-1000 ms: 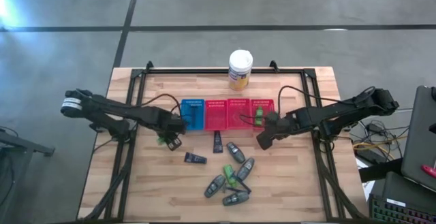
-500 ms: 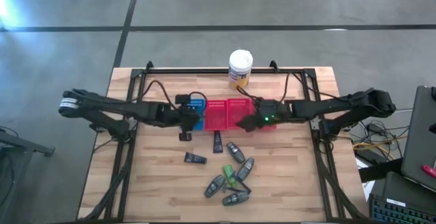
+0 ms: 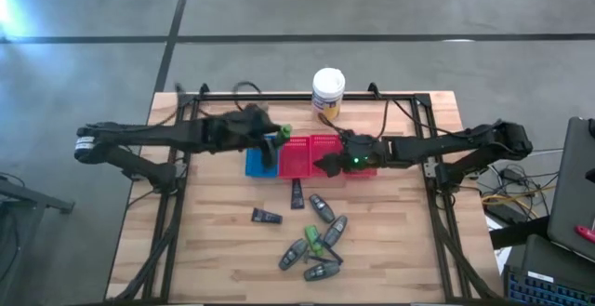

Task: Pick & Place Travel size toiletries
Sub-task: Put the green shampoo into the right red bin

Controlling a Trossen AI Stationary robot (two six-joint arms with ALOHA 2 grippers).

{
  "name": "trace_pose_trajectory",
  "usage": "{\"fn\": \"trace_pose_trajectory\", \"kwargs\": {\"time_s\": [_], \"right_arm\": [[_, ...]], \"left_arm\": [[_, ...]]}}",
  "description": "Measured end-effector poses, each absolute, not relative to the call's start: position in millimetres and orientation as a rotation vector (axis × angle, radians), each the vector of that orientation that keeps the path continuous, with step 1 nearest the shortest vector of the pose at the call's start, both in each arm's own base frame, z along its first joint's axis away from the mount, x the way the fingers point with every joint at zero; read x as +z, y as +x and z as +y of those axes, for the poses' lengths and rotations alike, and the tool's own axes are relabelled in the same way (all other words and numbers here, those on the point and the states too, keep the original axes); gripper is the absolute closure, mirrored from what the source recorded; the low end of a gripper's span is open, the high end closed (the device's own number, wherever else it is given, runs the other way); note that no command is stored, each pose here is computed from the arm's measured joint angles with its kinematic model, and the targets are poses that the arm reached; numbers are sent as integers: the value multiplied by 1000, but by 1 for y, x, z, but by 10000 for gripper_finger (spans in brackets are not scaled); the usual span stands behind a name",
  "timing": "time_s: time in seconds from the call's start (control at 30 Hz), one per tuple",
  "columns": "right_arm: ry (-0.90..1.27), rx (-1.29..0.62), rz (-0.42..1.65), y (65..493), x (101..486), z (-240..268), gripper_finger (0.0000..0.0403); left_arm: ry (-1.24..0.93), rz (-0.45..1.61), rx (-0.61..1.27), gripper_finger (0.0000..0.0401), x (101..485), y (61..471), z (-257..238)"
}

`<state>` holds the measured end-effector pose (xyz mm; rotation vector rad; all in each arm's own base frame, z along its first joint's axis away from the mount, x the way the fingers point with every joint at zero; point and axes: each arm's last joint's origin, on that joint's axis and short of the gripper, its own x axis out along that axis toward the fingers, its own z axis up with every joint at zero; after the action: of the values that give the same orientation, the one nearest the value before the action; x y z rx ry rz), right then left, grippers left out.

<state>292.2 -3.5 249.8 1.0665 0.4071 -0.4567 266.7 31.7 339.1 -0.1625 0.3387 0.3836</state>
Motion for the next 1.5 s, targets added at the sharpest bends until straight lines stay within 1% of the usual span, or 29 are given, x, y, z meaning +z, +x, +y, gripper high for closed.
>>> {"fn": "trace_pose_trajectory", "kwargs": {"time_s": [0.13,0.3,0.37,0.43,0.57,0.67,0.8,1.03,1.3,1.5], "right_arm": [[948,-517,295,289,265,0,89],[648,-560,240,293,283,13,75],[547,-554,239,299,290,16,68],[492,-537,227,306,297,18,61],[485,-541,212,316,311,15,51],[448,-538,249,319,315,15,48],[436,-436,285,320,321,18,51],[434,-303,313,320,324,21,36],[311,-264,326,321,326,21,34],[265,-250,324,322,328,20,34]], "left_arm": [[-347,138,407,244,358,255,40],[-546,-83,432,245,362,253,54],[-579,-144,400,246,360,258,59],[-592,-169,336,246,356,265,61],[-559,-132,143,246,346,279,58],[-544,-86,29,246,341,284,56],[-502,-65,-54,246,341,285,54],[-445,-49,-93,246,340,285,54],[-443,-31,-154,246,339,285,53],[-419,-31,-171,246,339,285,53]]}}
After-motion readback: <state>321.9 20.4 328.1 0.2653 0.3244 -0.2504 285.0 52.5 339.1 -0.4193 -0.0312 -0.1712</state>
